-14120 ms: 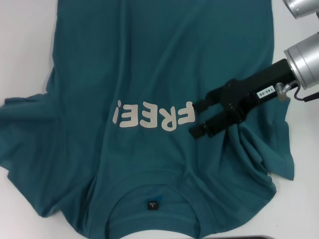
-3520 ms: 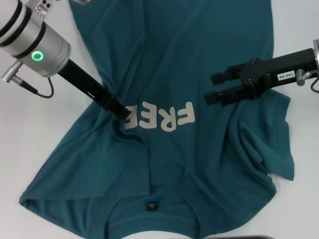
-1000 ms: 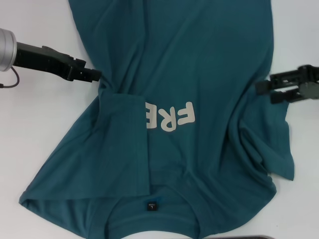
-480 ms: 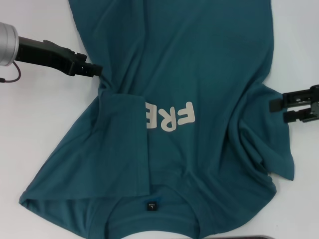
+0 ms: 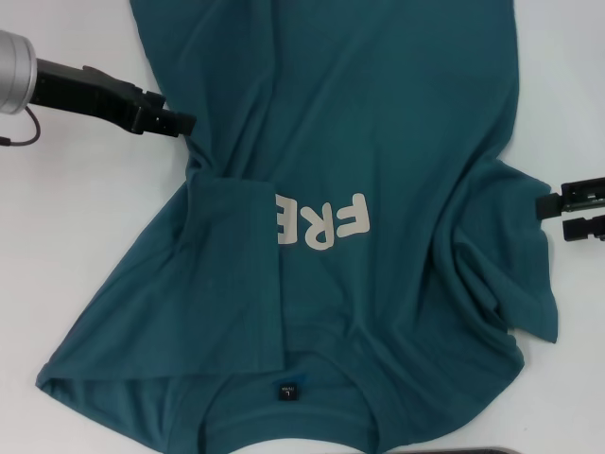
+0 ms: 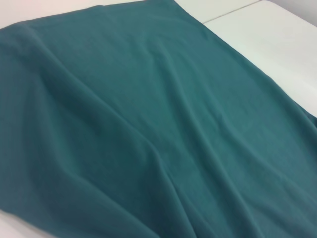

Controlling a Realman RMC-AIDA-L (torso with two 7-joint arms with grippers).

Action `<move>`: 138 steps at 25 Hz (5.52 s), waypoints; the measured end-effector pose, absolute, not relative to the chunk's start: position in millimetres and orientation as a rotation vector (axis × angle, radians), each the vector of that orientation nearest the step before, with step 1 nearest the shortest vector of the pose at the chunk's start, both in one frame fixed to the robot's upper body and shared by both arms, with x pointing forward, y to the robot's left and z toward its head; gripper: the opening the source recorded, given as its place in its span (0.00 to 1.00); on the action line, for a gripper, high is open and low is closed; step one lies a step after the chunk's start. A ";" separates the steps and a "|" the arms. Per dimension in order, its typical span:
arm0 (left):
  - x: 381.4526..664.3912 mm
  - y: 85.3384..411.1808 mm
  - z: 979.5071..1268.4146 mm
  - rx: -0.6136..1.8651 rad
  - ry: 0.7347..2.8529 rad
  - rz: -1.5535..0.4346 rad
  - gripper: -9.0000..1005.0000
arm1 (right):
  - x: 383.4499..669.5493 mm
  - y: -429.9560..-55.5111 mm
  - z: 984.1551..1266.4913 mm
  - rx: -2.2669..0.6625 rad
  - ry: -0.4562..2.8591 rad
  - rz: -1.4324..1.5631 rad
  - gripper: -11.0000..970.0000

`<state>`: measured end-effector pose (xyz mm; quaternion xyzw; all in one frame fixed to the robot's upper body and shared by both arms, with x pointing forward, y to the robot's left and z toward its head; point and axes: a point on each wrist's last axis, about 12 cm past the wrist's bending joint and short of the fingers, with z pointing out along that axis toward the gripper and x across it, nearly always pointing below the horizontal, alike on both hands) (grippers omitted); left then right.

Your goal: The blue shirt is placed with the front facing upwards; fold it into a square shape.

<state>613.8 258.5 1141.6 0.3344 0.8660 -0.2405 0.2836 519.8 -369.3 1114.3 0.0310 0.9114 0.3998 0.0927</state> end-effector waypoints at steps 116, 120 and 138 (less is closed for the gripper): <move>616.5 261.2 1141.9 0.885 2.322 -0.613 0.58 | 515.1 -358.3 1074.5 0.014 2.694 1.128 0.78; 617.4 260.5 1142.6 0.888 2.318 -0.610 0.58 | 514.2 -358.1 1073.2 0.017 2.692 1.134 0.77; 616.8 261.3 1141.8 0.885 2.321 -0.609 0.58 | 516.9 -354.7 1070.7 0.011 2.691 1.132 0.73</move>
